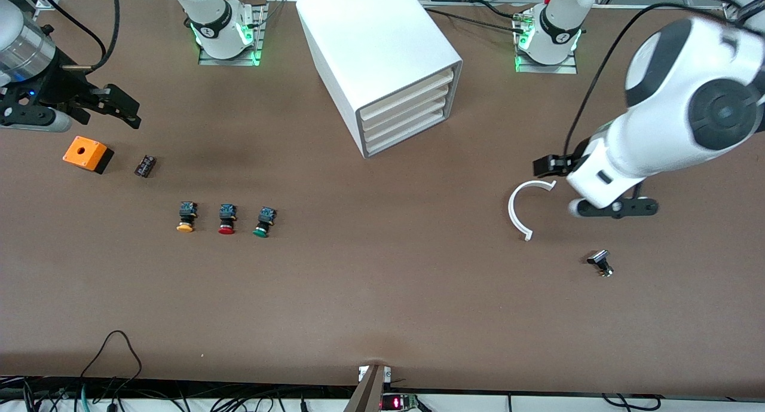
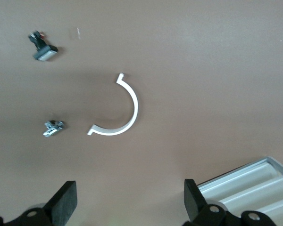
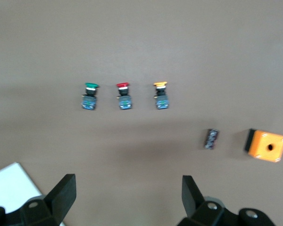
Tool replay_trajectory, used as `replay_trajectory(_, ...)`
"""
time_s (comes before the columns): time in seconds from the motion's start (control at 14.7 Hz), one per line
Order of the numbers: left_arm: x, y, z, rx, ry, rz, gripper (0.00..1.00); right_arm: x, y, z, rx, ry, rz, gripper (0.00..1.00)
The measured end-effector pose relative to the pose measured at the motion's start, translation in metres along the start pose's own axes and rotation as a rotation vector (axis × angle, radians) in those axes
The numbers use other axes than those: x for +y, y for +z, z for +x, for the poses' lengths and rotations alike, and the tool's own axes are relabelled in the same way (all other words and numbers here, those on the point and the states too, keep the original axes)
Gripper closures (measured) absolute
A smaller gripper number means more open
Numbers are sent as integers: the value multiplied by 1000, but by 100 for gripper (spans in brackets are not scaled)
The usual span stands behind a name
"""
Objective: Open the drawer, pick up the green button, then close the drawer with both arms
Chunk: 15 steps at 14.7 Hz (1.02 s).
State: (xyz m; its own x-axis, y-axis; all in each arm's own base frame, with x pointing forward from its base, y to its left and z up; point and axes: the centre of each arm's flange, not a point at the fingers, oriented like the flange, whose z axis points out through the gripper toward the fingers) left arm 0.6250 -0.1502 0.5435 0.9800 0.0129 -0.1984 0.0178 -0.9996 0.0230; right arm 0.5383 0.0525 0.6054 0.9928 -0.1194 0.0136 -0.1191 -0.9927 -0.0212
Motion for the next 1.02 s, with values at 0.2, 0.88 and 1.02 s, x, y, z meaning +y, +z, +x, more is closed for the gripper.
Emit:
replay_trajectory(0.2,-41,-31,-15,39,94,21,0,9,-1,3,4,30,25,0)
replay_trajectory(0.88,-100,-27,-73,187,47,62,0,11,-3,4,13,27,16,0)
replay_trajectory(1.02,-101,-25,-72,182,6,58,0,11,-4,4,19,1,14,0)
